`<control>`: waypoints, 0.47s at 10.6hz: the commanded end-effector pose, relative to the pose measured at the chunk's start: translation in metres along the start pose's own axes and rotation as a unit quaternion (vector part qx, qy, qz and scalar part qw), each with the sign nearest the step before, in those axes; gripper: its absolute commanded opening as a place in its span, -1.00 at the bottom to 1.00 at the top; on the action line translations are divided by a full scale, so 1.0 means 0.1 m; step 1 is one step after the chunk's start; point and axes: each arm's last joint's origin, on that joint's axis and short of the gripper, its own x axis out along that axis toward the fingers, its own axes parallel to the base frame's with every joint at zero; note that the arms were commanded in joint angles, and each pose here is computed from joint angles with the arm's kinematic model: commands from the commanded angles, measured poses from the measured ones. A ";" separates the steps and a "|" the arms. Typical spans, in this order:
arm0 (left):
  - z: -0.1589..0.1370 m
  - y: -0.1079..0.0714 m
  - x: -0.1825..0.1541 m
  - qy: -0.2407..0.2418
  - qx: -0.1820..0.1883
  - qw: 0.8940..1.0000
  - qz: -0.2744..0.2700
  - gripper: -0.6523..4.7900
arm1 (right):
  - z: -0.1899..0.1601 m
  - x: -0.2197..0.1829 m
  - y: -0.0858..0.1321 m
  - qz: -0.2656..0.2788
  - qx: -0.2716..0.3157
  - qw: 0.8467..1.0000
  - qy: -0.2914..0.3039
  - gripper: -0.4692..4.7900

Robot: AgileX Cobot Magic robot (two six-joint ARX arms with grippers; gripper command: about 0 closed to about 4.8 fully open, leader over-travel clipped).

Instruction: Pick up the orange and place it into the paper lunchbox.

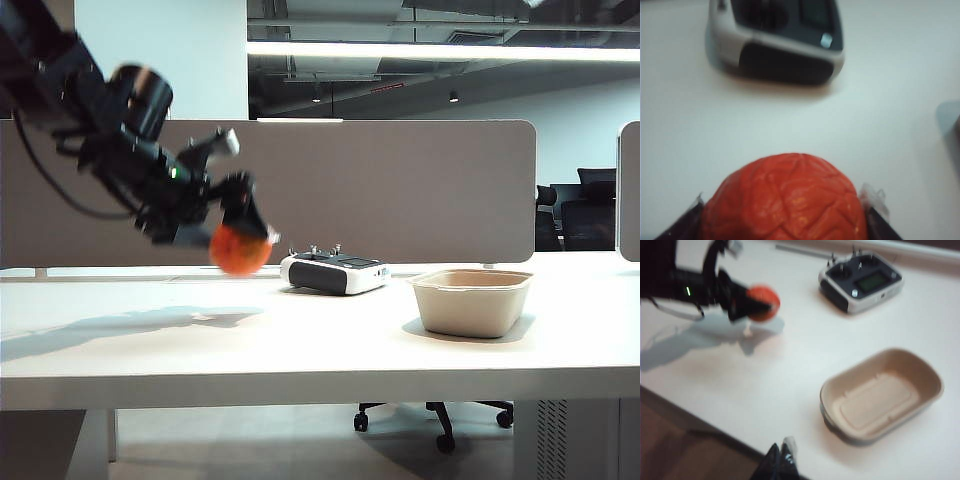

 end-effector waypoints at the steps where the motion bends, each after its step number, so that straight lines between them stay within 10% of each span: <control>1: 0.42 -0.21 -0.10 -0.019 0.010 0.998 -0.053 0.60 | -0.03 -0.05 0.00 -0.004 0.001 0.999 0.035 -0.84; 4: 0.80 -0.69 -0.10 -0.038 0.026 0.994 -0.099 0.60 | -0.02 -0.13 -0.02 -0.050 0.000 0.997 0.063 -0.84; 5: 0.91 -1.11 -0.08 -0.055 0.049 0.991 -0.112 0.60 | 0.00 -0.18 -0.02 -0.053 -0.001 0.996 0.074 -0.84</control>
